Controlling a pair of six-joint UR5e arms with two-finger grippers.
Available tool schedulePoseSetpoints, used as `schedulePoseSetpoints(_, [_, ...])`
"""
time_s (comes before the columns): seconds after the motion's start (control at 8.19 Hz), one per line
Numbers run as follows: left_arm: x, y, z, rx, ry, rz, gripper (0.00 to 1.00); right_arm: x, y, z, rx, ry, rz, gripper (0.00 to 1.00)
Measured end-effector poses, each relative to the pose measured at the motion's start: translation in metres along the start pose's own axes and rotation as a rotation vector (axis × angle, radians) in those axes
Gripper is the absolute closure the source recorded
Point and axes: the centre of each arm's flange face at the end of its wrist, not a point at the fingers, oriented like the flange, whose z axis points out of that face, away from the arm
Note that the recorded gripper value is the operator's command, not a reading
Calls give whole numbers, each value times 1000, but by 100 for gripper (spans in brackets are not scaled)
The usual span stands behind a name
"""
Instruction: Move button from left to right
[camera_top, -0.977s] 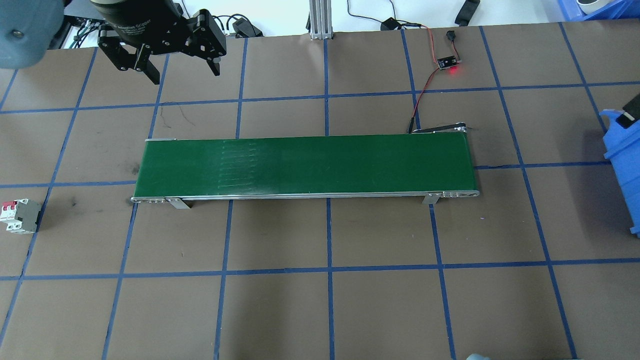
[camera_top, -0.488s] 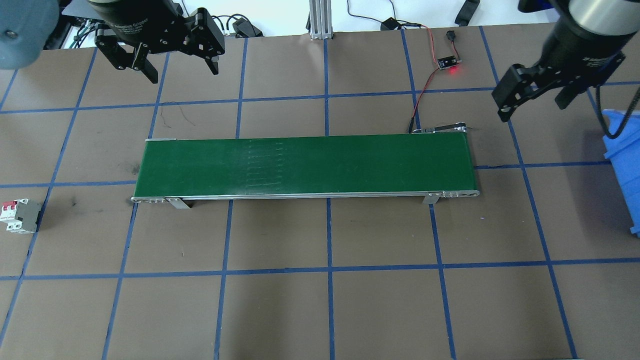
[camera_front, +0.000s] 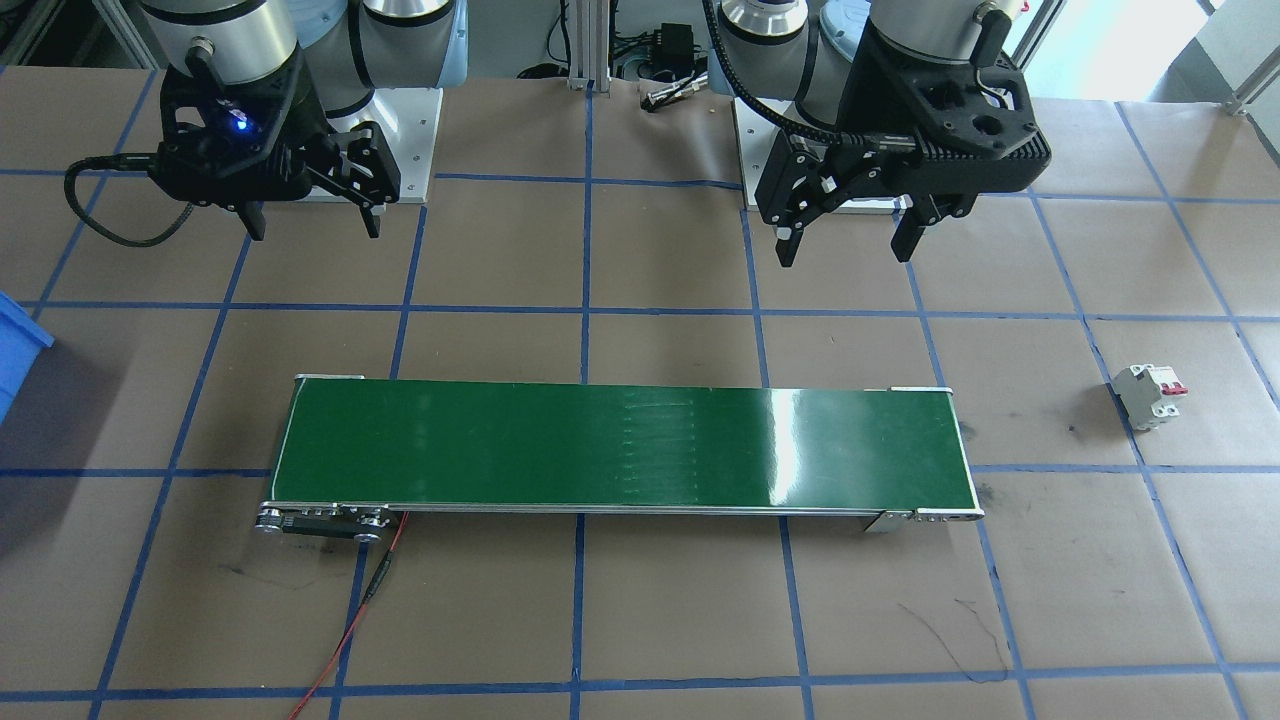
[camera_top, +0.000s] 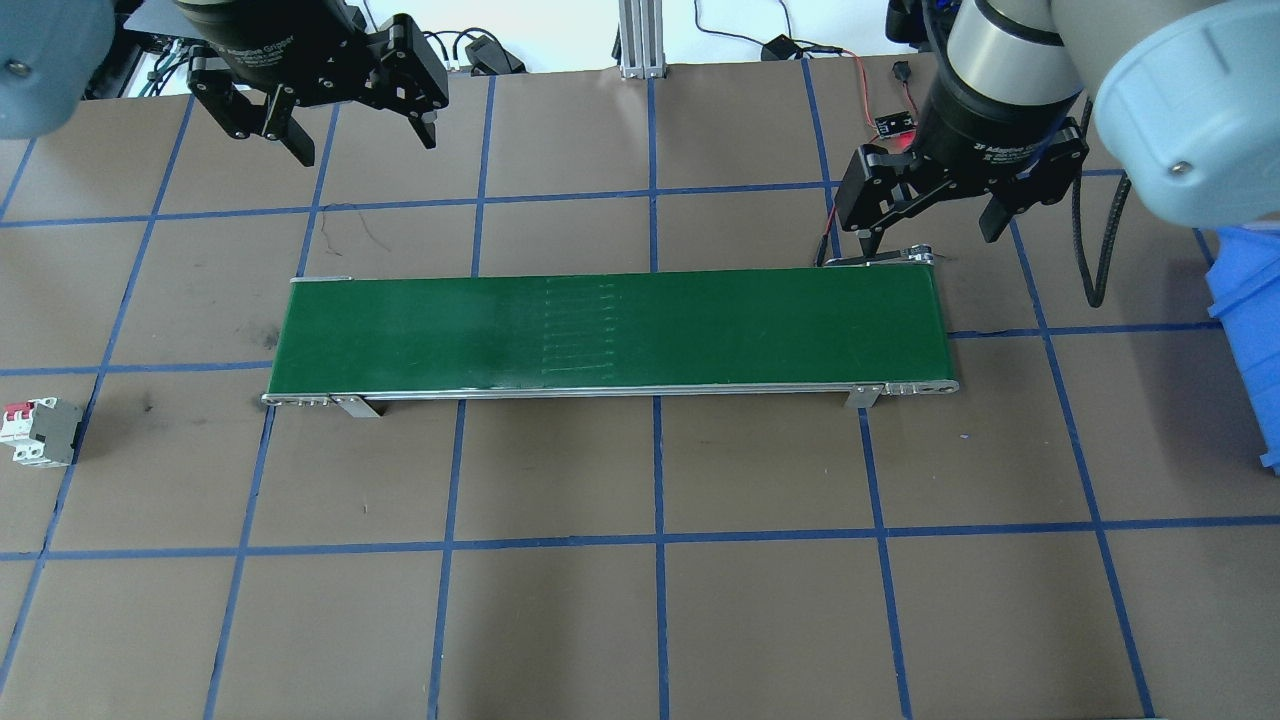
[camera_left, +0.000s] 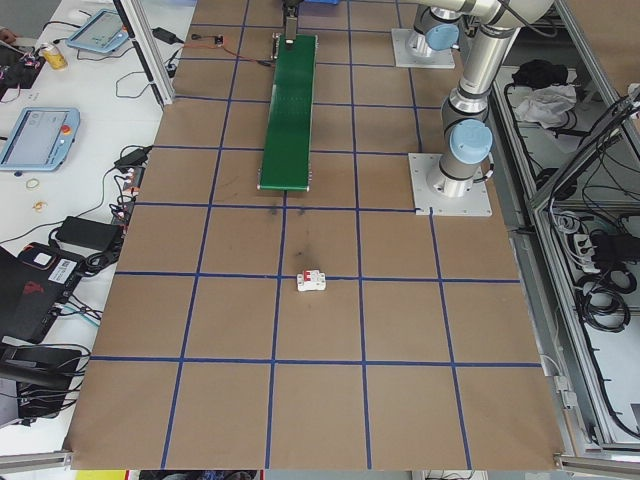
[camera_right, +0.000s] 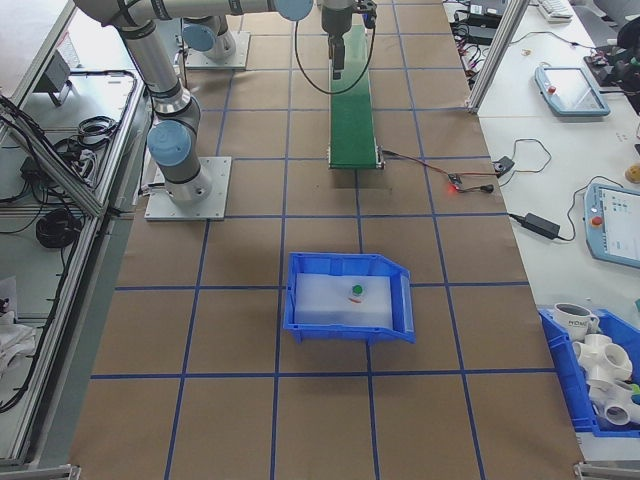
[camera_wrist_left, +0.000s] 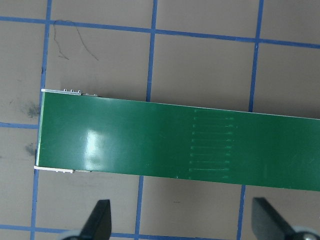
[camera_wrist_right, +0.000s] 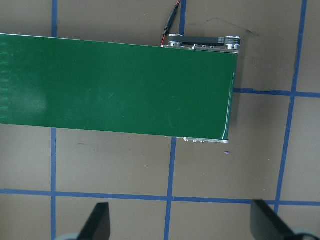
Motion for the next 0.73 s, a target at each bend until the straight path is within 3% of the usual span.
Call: schedulePoseSetpoints(0.73, [0,0,-1,1,1,-3,0,-4,-1,2,0,12,-5,0])
